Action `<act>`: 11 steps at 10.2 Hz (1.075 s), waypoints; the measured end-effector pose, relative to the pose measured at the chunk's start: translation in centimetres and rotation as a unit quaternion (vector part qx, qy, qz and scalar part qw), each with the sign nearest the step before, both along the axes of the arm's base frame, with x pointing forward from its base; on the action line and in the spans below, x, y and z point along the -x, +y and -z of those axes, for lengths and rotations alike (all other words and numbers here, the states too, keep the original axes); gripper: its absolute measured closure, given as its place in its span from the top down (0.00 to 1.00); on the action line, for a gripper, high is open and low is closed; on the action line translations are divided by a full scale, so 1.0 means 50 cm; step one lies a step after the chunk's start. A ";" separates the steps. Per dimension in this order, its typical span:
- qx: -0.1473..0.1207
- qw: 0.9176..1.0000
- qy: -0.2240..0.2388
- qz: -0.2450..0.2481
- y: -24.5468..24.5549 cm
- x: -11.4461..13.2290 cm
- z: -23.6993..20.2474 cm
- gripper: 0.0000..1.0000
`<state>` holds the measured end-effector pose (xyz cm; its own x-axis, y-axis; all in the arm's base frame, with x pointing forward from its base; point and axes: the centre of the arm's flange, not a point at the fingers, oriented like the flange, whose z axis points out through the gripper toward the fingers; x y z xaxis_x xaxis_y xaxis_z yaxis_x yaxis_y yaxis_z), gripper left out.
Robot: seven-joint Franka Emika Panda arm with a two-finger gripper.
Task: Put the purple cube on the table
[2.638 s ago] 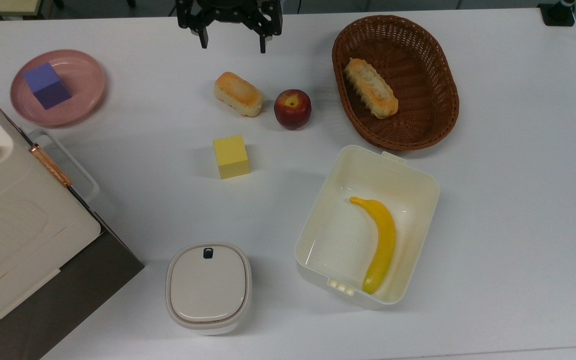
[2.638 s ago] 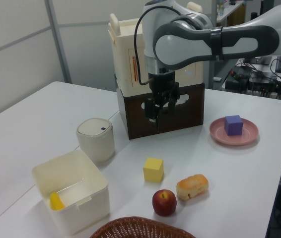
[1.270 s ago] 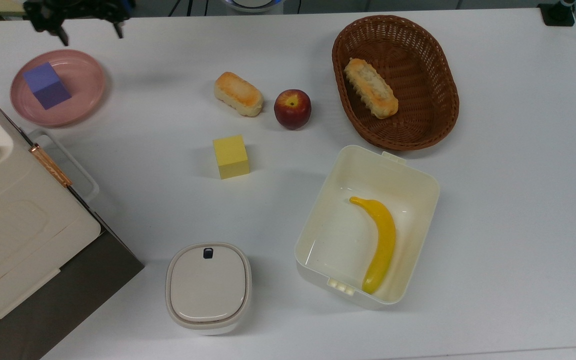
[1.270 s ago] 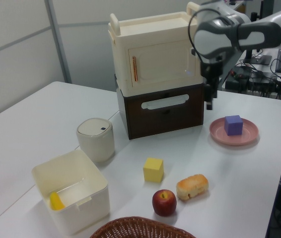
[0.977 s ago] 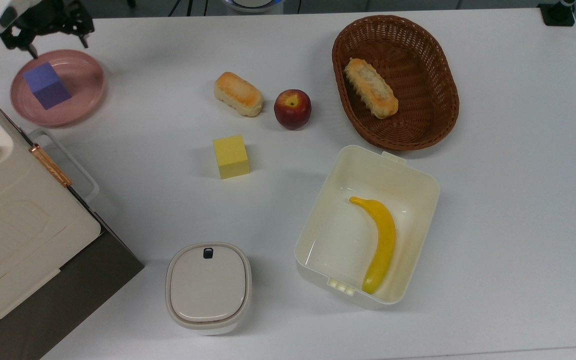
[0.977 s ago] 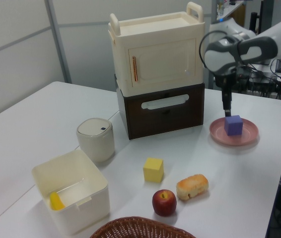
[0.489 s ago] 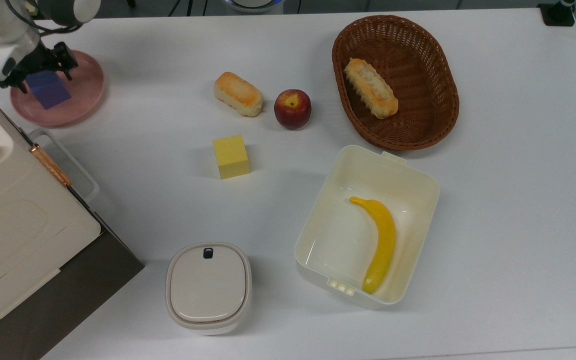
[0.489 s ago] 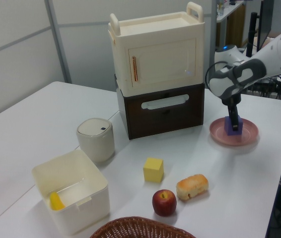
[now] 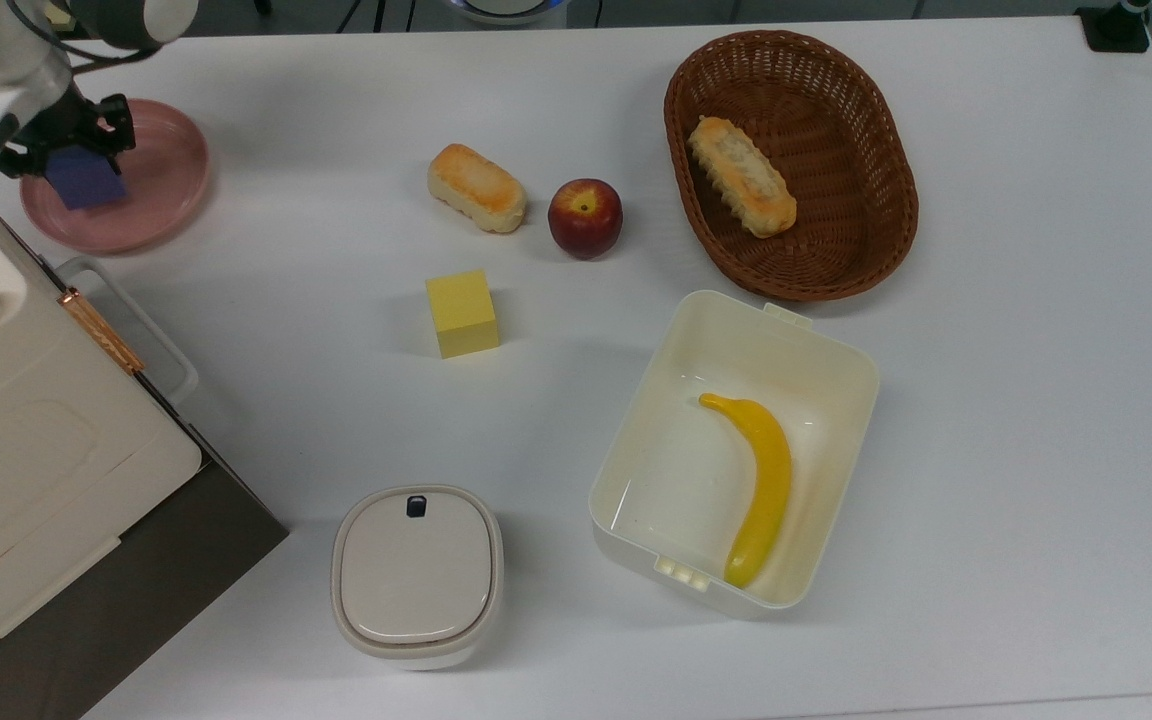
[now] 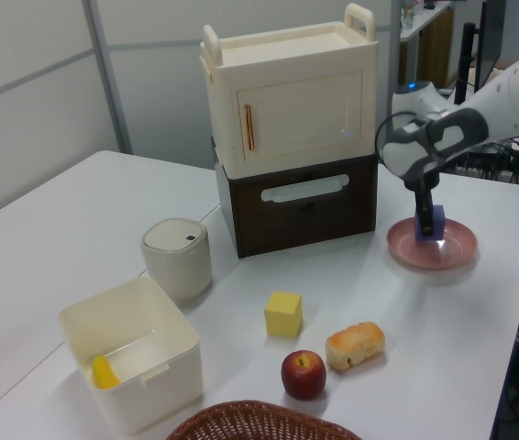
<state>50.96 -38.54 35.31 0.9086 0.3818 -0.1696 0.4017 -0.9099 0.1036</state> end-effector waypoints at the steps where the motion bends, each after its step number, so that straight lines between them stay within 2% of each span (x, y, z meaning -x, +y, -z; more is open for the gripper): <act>1: -0.003 1.000 0.001 0.014 0.028 -0.015 -0.041 0.59; 3: -0.010 0.999 -0.014 0.045 0.157 -0.086 -0.090 0.59; 6: -0.023 0.992 -0.047 0.118 0.387 -0.184 -0.095 0.59; 7: -0.027 0.987 -0.055 0.146 0.452 -0.203 -0.099 0.65; 8: -0.029 0.985 -0.061 0.161 0.509 -0.216 -0.103 0.85; 9: -0.029 0.980 -0.078 0.180 0.573 -0.238 -0.127 1.00; 10: -0.030 0.975 -0.099 0.198 0.625 -0.257 -0.160 1.00; 11: -0.029 0.974 -0.103 0.197 0.686 -0.264 -0.196 1.00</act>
